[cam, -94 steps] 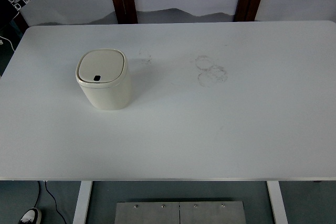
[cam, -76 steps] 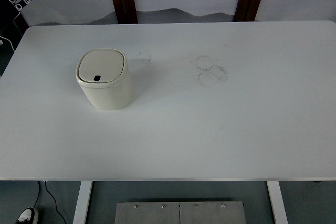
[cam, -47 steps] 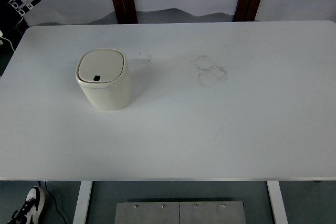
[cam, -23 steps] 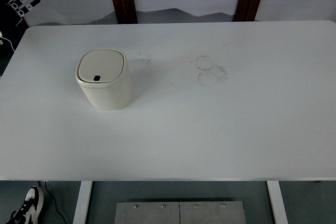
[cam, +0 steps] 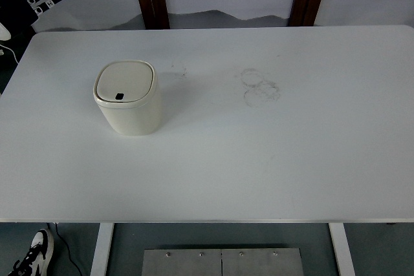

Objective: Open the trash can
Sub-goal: 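Move the left hand over the cream trash can lid, then lower the left hand fingertips onto the lid's far edge, then lift the lid upward with the left hand fingertips, flipping it open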

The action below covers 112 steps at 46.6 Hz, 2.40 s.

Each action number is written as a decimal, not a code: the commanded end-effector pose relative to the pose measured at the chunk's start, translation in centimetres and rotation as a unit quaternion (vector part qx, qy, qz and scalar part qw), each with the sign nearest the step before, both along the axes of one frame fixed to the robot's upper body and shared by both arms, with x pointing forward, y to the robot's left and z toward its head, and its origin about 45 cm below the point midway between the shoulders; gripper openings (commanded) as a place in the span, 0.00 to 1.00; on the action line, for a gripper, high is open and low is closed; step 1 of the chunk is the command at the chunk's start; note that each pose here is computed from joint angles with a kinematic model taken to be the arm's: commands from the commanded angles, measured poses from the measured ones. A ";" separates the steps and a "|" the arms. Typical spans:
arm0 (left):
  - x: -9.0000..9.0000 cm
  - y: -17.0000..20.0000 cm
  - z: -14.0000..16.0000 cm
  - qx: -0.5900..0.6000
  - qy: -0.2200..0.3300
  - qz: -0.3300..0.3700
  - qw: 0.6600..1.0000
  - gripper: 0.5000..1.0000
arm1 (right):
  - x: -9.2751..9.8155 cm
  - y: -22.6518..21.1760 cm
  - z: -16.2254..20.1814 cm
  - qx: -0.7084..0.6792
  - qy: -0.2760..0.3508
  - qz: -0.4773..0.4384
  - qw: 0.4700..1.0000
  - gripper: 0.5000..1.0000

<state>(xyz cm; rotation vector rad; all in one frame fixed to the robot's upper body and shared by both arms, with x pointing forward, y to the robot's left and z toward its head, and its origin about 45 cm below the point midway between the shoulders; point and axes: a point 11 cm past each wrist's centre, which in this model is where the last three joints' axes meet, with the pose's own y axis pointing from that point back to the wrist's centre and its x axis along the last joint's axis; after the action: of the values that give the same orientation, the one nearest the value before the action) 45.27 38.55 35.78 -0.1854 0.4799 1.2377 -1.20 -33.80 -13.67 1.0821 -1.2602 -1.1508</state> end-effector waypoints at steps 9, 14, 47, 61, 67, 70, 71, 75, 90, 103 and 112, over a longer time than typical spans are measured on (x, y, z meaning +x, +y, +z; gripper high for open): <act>-1.5 -1.6 1.1 0.084 0.043 -0.053 0.994 1.00 | 0.0 0.0 0.0 0.000 0.000 0.000 1.000 0.99; -1.5 -3.4 1.6 0.142 0.053 -0.089 0.984 1.00 | 0.0 0.0 0.0 0.000 0.000 0.000 1.000 0.99; -3.5 -10.0 2.8 0.408 0.096 -0.239 0.876 1.00 | 0.0 0.0 0.0 -0.001 0.000 0.000 1.000 0.99; -4.7 -10.6 0.6 0.430 0.128 -0.267 0.853 1.00 | 0.1 0.0 0.0 -0.001 -0.001 0.001 1.000 0.99; -4.8 -10.6 0.3 0.430 0.130 -0.269 0.852 1.00 | 0.1 0.0 0.0 -0.001 -0.001 0.002 1.000 0.99; -4.7 -10.7 0.3 0.430 0.130 -0.269 0.852 1.00 | 0.0 0.0 0.0 -0.001 0.000 0.002 1.000 0.99; -4.8 -10.7 0.2 0.430 0.131 -0.270 0.851 1.00 | 0.0 0.0 0.0 -0.001 0.000 0.002 1.000 0.99; -4.7 -11.3 0.0 0.431 0.130 -0.276 0.849 1.00 | 0.0 0.0 0.0 -0.001 0.000 0.002 1.000 0.99; -4.7 -11.8 -0.6 0.429 0.132 -0.280 0.848 1.00 | 0.1 0.0 0.0 -0.001 -0.001 0.002 1.000 0.99; -4.9 -11.6 -1.6 0.426 0.143 -0.282 0.848 1.00 | 0.1 0.0 0.0 -0.001 0.000 0.003 1.000 0.99; -5.1 -11.2 -2.2 0.424 0.151 -0.281 0.848 1.00 | 0.1 0.0 0.0 -0.001 -0.001 0.002 1.000 0.99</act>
<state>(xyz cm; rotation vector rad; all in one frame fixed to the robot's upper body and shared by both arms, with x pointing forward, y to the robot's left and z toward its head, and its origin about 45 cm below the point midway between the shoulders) 40.20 27.22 33.70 0.8652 0.1836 0.7907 -1.10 -33.82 -13.67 1.0850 -1.2574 -1.1450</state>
